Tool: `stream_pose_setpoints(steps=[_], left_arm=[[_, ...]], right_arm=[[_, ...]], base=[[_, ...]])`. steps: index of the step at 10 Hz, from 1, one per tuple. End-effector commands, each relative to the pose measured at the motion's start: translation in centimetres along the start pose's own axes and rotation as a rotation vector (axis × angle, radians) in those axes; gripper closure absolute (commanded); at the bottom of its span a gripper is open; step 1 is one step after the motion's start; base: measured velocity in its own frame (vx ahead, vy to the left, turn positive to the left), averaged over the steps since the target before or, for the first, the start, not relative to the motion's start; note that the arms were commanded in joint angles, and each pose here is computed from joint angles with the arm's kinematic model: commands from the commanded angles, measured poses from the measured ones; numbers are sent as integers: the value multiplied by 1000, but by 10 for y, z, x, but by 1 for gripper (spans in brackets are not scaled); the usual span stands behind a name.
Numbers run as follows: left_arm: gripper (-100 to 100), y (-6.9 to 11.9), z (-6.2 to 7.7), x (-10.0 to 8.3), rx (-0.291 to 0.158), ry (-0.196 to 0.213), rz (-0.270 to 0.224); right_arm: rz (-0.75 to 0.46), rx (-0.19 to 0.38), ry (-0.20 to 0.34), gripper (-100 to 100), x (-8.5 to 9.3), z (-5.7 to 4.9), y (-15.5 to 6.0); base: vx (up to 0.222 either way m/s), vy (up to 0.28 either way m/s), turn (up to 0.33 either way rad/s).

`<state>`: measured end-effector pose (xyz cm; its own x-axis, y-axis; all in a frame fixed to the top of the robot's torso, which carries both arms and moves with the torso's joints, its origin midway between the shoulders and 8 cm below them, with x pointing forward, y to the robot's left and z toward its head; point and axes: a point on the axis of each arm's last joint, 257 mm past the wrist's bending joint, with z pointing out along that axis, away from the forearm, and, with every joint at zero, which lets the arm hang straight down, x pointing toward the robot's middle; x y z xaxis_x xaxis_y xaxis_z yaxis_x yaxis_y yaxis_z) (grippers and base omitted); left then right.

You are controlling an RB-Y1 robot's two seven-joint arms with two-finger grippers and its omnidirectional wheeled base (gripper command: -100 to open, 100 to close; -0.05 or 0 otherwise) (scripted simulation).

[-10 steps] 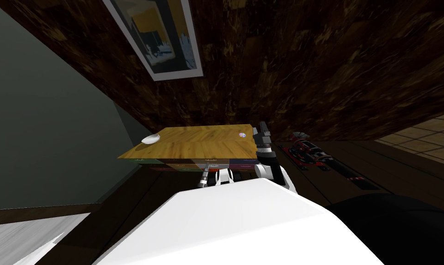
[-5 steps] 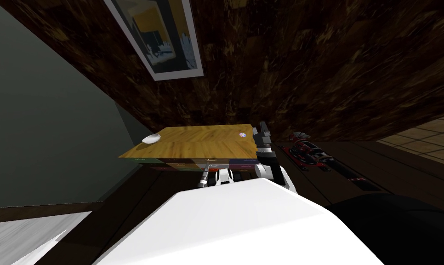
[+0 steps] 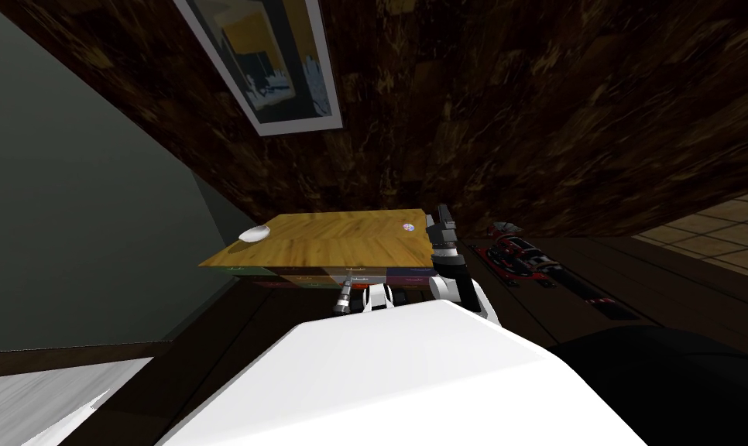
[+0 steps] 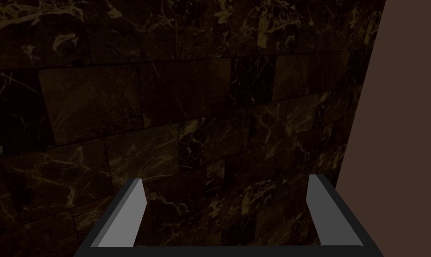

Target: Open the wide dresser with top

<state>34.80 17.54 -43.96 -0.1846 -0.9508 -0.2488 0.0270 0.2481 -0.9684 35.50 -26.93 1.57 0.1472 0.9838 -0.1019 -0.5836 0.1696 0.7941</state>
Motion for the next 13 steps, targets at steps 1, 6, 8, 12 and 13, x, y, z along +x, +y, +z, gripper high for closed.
stream_pose_setpoints(steps=[1, 6, 8, 12, 13], left_arm=[[100, 4, -6, 2, -4, 1, -1], [100, -5, 17, -2, 3, 14, 0], [-100, 1, 11, -16, -1, 17, 33], [-100, 1, 9, -36, 9, 20, 59], [-100, 1, 10, -33, 10, 18, 47]], right_arm=[[0, 0, 0, 0, 0, 0, 0], [0, 0, 0, 0, 0, 0, 0], [0, 0, 0, 0, 0, 0, 0], [0, 0, 0, 0, 0, 0, 0], [0, 0, 0, 0, 0, 0, 0]], base=[[0, 0, 0], [-200, 33, 25], [-60, 3, 1], [62, -39, 14], [141, -102, 30]])
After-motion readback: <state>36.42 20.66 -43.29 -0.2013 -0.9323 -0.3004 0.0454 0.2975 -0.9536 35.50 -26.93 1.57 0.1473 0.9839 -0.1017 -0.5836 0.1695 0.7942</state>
